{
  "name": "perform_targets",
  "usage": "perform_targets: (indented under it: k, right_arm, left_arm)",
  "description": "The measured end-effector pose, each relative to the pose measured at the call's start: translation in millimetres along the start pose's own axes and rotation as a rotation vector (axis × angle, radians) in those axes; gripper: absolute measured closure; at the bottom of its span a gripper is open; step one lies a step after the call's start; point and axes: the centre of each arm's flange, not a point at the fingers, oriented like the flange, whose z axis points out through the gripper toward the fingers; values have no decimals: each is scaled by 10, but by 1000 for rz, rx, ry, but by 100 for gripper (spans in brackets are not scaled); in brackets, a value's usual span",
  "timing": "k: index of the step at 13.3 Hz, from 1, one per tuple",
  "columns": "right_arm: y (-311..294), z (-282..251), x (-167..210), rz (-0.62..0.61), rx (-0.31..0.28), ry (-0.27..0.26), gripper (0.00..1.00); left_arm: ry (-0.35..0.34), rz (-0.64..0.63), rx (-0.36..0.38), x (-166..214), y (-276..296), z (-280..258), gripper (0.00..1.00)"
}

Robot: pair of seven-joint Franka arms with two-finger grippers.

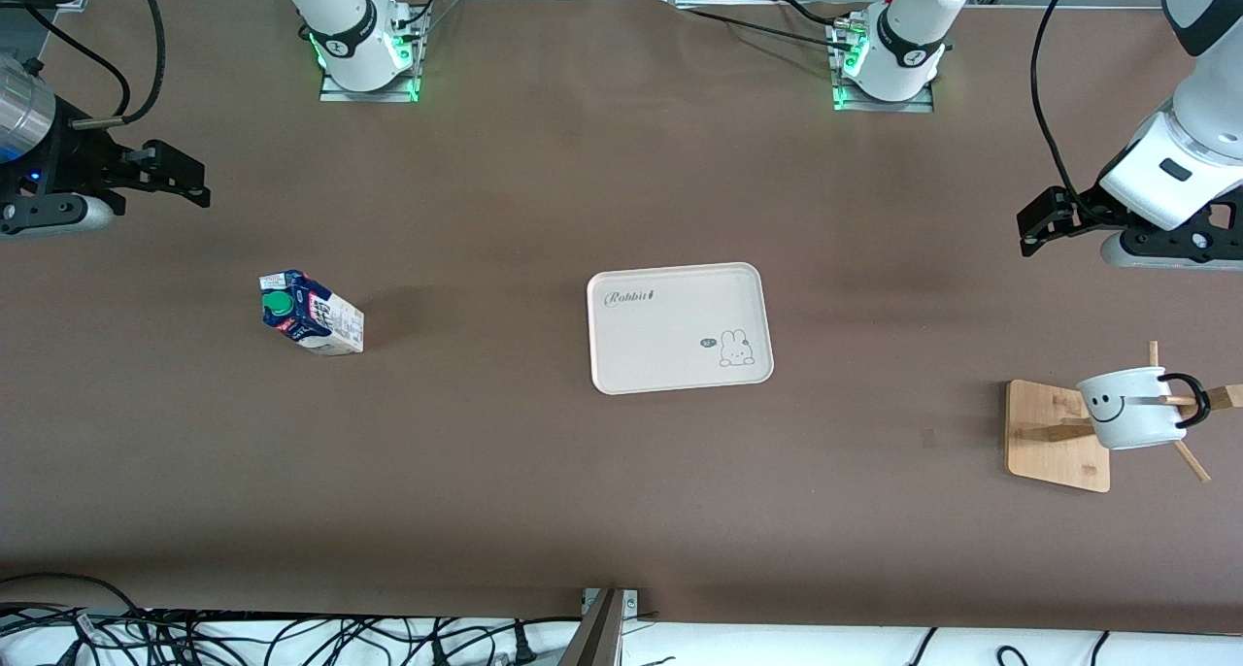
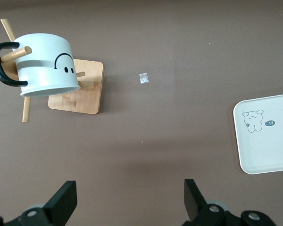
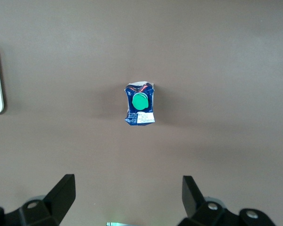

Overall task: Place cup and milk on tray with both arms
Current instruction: 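Reach the right gripper to the milk carton and grasp it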

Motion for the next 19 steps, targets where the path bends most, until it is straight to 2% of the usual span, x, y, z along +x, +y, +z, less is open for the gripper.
perform_targets:
  k: [7,11,14,19]
  right_arm:
    - [9,15,8,0,-9,-3,0]
    - [15,190,69,2,-10,-34,0]
    - [38,533,164,8,-12,-35,0]
    - [109,1474,246,23,-16,-4,0]
  left_arm:
    - [-5,0,0,-5,0,4,0]
    - [-18,0,1,-20,0,15,0]
    - [-18,0,1,-20,0,15,0]
    - [-18,2,0,-20,11,13,0]
